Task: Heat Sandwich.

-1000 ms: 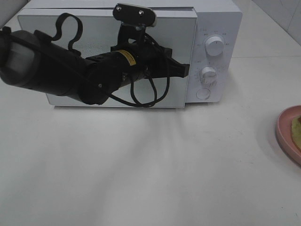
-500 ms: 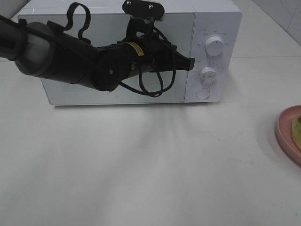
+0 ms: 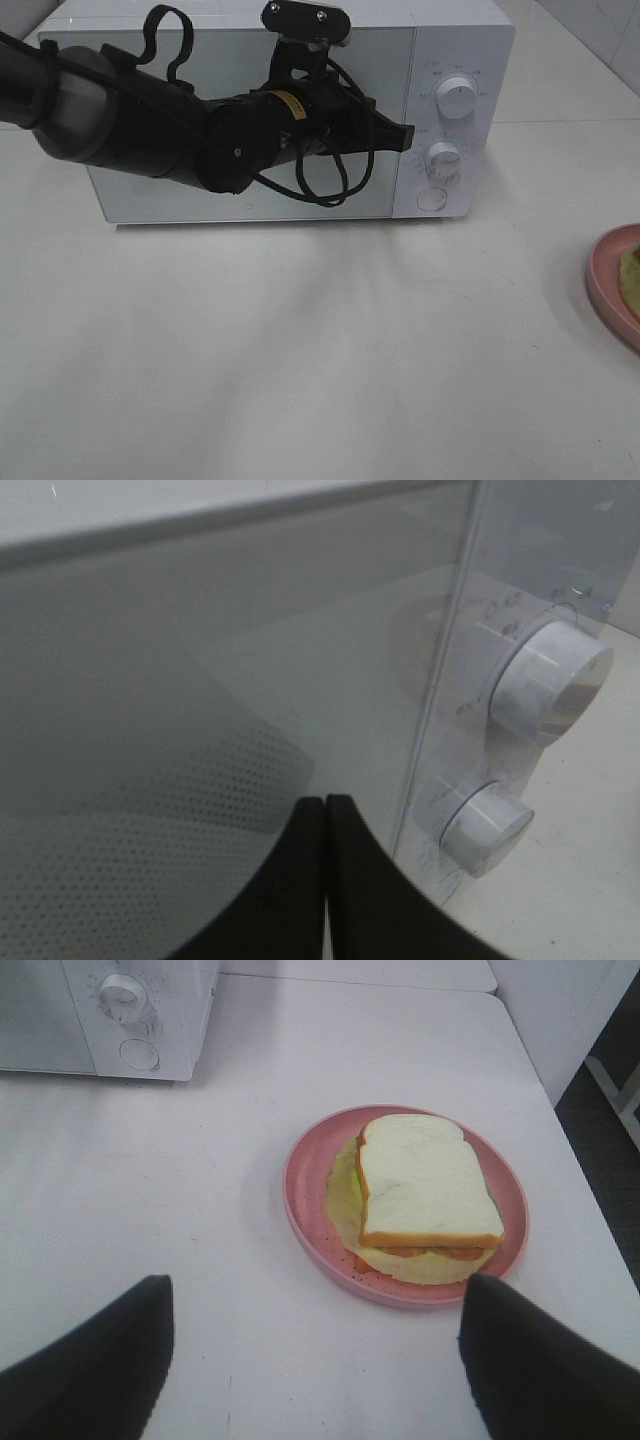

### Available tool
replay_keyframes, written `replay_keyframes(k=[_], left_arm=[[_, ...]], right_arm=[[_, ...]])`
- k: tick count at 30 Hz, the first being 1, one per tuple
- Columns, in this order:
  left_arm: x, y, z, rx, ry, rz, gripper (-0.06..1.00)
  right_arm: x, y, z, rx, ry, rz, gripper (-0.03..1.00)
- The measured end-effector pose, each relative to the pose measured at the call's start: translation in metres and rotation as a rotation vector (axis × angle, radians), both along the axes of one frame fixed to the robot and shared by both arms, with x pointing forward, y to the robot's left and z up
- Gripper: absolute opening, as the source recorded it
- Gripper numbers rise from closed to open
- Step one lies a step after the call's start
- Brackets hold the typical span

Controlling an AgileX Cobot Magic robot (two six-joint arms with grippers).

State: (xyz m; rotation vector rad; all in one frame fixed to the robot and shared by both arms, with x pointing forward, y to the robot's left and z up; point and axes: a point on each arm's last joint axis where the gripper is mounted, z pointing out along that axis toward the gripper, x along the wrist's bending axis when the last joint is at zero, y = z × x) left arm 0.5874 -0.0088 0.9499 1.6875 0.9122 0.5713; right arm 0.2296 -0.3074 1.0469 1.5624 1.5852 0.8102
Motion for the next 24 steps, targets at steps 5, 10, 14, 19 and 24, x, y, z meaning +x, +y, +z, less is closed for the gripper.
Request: replay_keyframes(k=[5,10,14,19,24], left_arm=[[-0.003,-0.005,0.001,-0.018,0.011,0.002,0.00],[-0.014,-0.015,0.001,-0.004,0.047,-0.025,0.00],[-0.024,-0.018,0.010,0.016,0.063,-0.057,0.00],[-0.040,-0.005,0.017,0.034,0.082,-0.066,0.00],[-0.059,0.012,0.019,0.084,0.149,-0.079,0.00]], right_arm=[[0.000,0.000,0.000,0.000,0.000,0.000,0.76],[0.000,0.000,0.000,0.000,0.000,0.000,0.76],[0.000,0.000,0.000,0.000,0.000,0.000,0.76],[0.000,0.000,0.000,0.000,0.000,0.000,0.76],[0.000,0.000,0.000,0.000,0.000,0.000,0.76]])
